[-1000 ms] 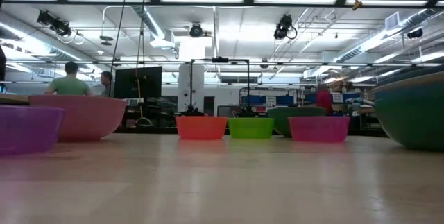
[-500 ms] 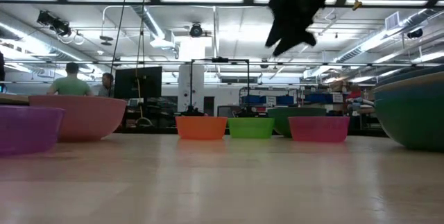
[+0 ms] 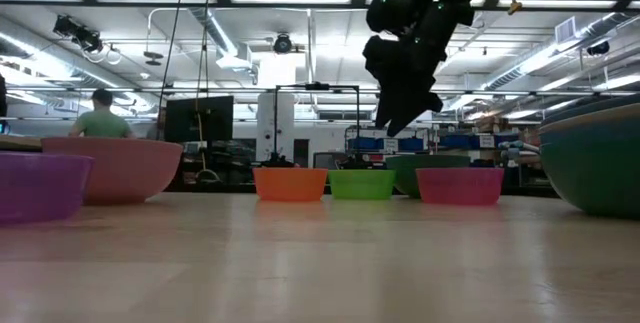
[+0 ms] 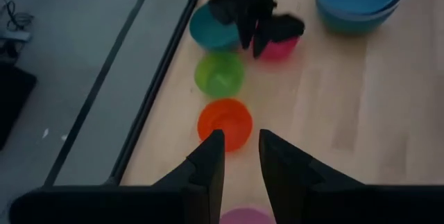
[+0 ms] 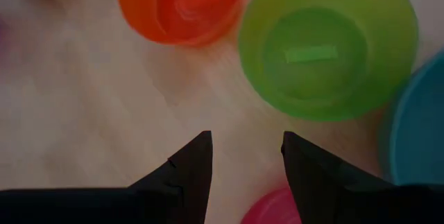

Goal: Nest bowls inside each other
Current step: Stack the dark green bowl on top of the blue bowl

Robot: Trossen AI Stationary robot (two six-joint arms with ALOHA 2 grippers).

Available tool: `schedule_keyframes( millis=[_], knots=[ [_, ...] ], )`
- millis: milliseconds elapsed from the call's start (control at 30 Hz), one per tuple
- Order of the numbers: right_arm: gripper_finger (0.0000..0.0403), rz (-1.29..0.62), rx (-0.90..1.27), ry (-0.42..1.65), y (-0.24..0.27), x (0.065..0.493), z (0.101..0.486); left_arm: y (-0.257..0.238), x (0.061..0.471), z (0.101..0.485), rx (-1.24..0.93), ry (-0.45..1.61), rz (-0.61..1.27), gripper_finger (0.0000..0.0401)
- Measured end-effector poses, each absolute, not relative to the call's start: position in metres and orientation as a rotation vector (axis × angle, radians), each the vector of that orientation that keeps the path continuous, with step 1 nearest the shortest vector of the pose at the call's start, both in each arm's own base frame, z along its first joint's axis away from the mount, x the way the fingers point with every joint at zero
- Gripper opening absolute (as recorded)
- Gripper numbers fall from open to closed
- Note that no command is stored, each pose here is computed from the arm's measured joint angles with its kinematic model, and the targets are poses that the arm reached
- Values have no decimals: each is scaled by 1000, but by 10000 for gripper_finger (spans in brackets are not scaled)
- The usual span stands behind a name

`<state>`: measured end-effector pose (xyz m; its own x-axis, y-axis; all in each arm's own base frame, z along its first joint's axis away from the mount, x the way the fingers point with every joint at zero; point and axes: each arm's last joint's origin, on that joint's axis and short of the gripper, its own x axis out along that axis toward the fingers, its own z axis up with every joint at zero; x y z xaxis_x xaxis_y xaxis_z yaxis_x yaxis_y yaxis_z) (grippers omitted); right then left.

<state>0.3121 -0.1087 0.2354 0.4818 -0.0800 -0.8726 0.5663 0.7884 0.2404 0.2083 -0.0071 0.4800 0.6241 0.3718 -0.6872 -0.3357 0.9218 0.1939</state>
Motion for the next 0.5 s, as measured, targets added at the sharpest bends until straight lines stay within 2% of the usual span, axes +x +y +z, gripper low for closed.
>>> schedule_keyframes(
  millis=[233,500],
  knots=[
    [164,-567,463,1048,-114,299,240,-7,217,461,83,874,430,99],
    [164,-698,359,1140,-116,284,243,-7,216,462,98,862,451,99]
  ],
)
